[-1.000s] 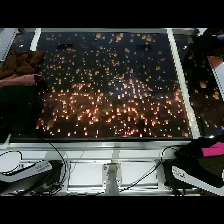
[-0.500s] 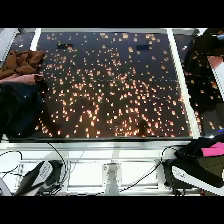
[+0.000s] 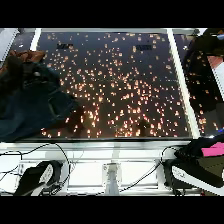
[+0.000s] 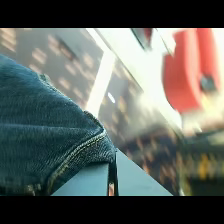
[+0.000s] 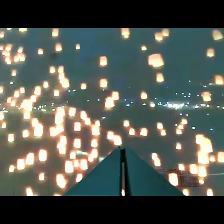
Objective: Fold the clothes and pants, and hang the long-sleeved shirts on hangers.
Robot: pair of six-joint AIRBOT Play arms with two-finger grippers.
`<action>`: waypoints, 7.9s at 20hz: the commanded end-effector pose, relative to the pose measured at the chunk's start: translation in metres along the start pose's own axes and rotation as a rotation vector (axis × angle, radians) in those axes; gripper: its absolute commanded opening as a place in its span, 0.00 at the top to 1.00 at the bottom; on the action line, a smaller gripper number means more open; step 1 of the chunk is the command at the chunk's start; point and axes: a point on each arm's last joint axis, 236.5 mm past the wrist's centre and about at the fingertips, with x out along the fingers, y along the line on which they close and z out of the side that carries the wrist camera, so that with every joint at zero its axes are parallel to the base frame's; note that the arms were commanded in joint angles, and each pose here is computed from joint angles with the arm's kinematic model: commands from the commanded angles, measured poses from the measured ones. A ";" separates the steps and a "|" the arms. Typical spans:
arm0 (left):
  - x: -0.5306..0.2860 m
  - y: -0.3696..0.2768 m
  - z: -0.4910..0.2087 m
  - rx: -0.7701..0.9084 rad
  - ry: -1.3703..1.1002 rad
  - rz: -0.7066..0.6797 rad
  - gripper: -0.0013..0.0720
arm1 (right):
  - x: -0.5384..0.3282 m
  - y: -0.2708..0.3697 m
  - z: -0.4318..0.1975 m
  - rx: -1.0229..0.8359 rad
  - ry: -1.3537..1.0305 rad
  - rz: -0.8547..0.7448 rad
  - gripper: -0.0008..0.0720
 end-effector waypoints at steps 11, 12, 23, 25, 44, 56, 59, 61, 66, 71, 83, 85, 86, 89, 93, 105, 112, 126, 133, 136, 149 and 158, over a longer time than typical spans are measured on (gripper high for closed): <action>0.114 -0.084 -0.283 0.155 0.395 -0.207 0.93 | -0.007 -0.031 0.001 -0.105 -0.001 -0.131 0.95; 0.121 -0.090 -0.302 0.167 0.409 -0.217 0.93 | -0.011 -0.038 0.002 -0.133 -0.005 -0.156 0.95; 0.179 -0.104 -0.332 0.452 0.429 -0.244 0.02 | -0.064 -0.069 0.014 -0.138 -0.111 -0.267 0.95; 0.178 -0.090 -0.315 0.466 0.458 -0.199 0.02 | -0.061 -0.069 0.014 -0.142 -0.105 -0.267 0.95; 0.003 -0.174 -0.015 0.593 -0.118 -0.293 0.03 | 0.111 0.152 -0.279 -0.180 0.455 0.660 0.65; 0.003 -0.173 -0.014 0.600 -0.120 -0.289 0.03 | 0.162 0.207 -0.342 -0.076 0.598 0.727 0.24; 0.004 -0.172 -0.014 0.603 -0.121 -0.287 0.03 | 0.175 0.222 -0.342 -0.088 0.598 0.725 0.21; 0.005 -0.171 -0.015 0.602 -0.118 -0.285 0.03 | 0.183 0.232 -0.331 -0.078 0.589 0.722 0.20; 0.006 -0.171 -0.015 0.602 -0.116 -0.283 0.03 | 0.191 0.248 -0.297 -0.060 0.575 0.736 0.19; 0.006 -0.171 -0.015 0.602 -0.116 -0.283 0.03 | 0.187 0.278 -0.302 -0.100 0.600 0.771 0.20; 0.007 -0.167 -0.012 0.637 -0.127 -0.264 0.03 | 0.139 0.272 -0.291 -0.215 0.743 0.878 0.95; 0.007 -0.167 -0.012 0.637 -0.127 -0.264 0.03 | 0.136 0.244 -0.263 -0.215 0.708 0.849 0.95; 0.007 -0.167 -0.012 0.637 -0.127 -0.264 0.03 | 0.136 0.227 -0.248 -0.189 0.688 0.819 0.95; 0.007 -0.167 -0.012 0.636 -0.127 -0.264 0.03 | 0.139 0.149 -0.215 -0.104 0.649 0.660 0.95; 0.007 -0.167 -0.012 0.634 -0.127 -0.264 0.17 | 0.130 0.024 -0.228 -0.021 0.742 0.387 0.95; -0.002 0.004 -0.021 0.747 0.259 0.273 0.31 | 0.108 -0.149 -0.272 0.304 0.800 0.083 0.95; -0.017 0.143 -0.101 0.550 0.534 0.471 0.24 | 0.115 -0.149 -0.265 0.301 0.761 0.080 0.95; -0.018 0.246 -0.144 0.498 0.507 0.611 0.03 | 0.117 -0.148 -0.263 0.305 0.750 0.087 0.95; 0.000 0.268 -0.149 0.454 0.512 0.645 0.03 | 0.118 -0.148 -0.262 0.304 0.744 0.085 0.95; 0.020 0.267 -0.164 0.373 0.518 0.587 0.13 | 0.119 -0.149 -0.261 0.304 0.741 0.084 0.95; 0.013 0.185 -0.134 0.443 0.522 0.444 0.94 | 0.121 -0.150 -0.259 0.302 0.727 0.077 0.95; -0.071 0.023 -0.031 0.692 0.208 0.288 0.94 | 0.121 -0.147 -0.257 0.309 0.720 0.090 0.95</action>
